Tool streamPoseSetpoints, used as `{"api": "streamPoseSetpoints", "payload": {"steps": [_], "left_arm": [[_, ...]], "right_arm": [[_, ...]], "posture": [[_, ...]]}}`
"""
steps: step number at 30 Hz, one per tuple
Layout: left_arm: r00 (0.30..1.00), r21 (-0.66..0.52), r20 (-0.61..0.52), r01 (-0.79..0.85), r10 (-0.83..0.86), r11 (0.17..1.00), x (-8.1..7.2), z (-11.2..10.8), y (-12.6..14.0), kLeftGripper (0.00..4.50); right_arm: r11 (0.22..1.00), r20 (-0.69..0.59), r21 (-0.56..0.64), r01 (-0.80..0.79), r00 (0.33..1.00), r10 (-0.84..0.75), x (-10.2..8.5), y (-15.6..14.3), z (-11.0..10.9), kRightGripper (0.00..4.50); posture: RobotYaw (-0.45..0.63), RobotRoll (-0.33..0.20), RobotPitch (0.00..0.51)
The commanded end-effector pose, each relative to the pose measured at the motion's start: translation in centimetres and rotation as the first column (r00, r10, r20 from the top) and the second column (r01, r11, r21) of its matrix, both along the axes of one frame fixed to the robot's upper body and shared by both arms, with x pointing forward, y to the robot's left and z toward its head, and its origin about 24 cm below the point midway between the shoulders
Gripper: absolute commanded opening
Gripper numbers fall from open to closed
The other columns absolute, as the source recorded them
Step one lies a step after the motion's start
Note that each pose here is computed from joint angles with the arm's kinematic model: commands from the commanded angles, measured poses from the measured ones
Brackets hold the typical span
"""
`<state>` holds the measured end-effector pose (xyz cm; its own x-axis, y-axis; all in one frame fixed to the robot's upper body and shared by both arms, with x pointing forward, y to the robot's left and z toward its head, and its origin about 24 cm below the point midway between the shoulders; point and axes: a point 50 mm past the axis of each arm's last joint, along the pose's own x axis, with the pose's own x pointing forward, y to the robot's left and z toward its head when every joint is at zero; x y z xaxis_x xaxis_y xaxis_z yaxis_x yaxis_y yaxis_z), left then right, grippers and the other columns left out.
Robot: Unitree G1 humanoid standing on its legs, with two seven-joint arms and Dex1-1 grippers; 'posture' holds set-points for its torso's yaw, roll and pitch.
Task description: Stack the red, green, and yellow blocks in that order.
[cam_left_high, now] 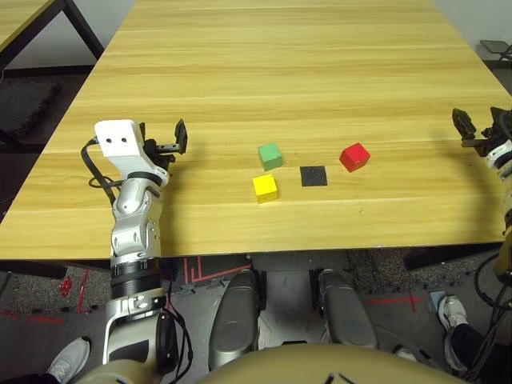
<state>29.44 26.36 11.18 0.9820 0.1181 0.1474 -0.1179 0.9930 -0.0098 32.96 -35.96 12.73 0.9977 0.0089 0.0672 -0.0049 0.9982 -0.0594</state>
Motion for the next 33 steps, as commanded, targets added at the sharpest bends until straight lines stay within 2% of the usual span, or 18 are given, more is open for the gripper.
{"api": "streamPoseSetpoints", "payload": {"steps": [1,4,6,9,12,14,17,20,24,26,30,33], "left_arm": [[1.000,-0.009,-0.014,-0.010,0.010,1.000,-0.1,-0.5,0.1,4.48],[1.000,-0.019,-0.020,0.013,-0.013,1.000,0.0,-0.5,-0.5,4.48],[0.998,-0.009,-0.013,0.054,-0.054,0.999,0.1,0.2,-0.8,4.48],[0.987,0.010,0.007,0.160,-0.160,0.987,0.5,2.7,-1.4,4.48],[0.938,0.015,-0.064,0.343,-0.342,0.939,0.4,4.7,-2.5,4.48],[0.894,0.007,-0.097,0.441,-0.438,0.898,0.0,6.1,-3.1,4.48],[0.780,0.035,-0.192,0.612,-0.596,0.790,-0.6,7.6,-4.6,4.48],[0.658,0.034,-0.261,0.738,-0.707,0.674,-1.0,8.3,-6.5,4.48],[0.515,0.036,-0.341,0.843,-0.787,0.536,-1.3,8.3,-8.7,4.48],[0.461,0.015,-0.375,0.871,-0.804,0.492,-1.5,7.9,-9.4,4.48],[0.366,-0.039,-0.447,0.904,-0.816,0.426,-2.3,6.8,-10.9,4.48],[0.296,-0.016,-0.551,0.931,-0.781,0.364,-3.1,5.7,-11.5,4.48]], "right_arm": [[1.000,-0.001,-0.012,0.000,1.000,0.000,0.0,-0.1,0.2,4.50],[0.999,-0.012,-0.040,-0.029,1.000,0.028,0.2,0.2,0.4,4.50],[0.994,-0.022,-0.067,-0.089,0.996,0.087,0.5,0.5,1.2,4.50],[0.954,-0.099,-0.145,-0.262,0.963,0.250,1.0,1.4,2.4,4.50],[0.875,-0.214,-0.207,-0.437,0.893,0.396,1.4,2.3,3.7,4.50],[0.804,-0.286,-0.228,-0.549,0.827,0.483,1.6,3.1,4.6,4.50],[0.611,-0.446,-0.236,-0.755,0.643,0.623,1.7,4.9,5.5,4.50],[0.444,-0.572,-0.203,-0.873,0.474,0.670,1.8,6.4,6.0,4.50],[0.229,-0.701,-0.206,-0.951,0.307,0.643,2.2,8.6,6.5,4.50],[0.141,-0.759,-0.208,-0.968,0.251,0.601,2.4,9.5,6.4,4.50],[0.019,-0.819,-0.208,-0.978,0.185,0.544,3.0,11.6,6.2,4.50],[-0.078,-0.852,-0.205,-0.976,0.139,0.505,3.5,13.5,6.0,4.50]], "posture": [[0.23,-0.109,0.124],[0.22,-0.104,0.129],[0.21,-0.108,0.146],[0.22,-0.111,0.153],[0.23,-0.116,0.150],[0.24,-0.120,0.143],[0.24,-0.134,0.139],[0.25,-0.141,0.135],[0.27,-0.161,0.132],[0.29,-0.168,0.131],[0.34,-0.176,0.130],[0.36,-0.179,0.131]]}}
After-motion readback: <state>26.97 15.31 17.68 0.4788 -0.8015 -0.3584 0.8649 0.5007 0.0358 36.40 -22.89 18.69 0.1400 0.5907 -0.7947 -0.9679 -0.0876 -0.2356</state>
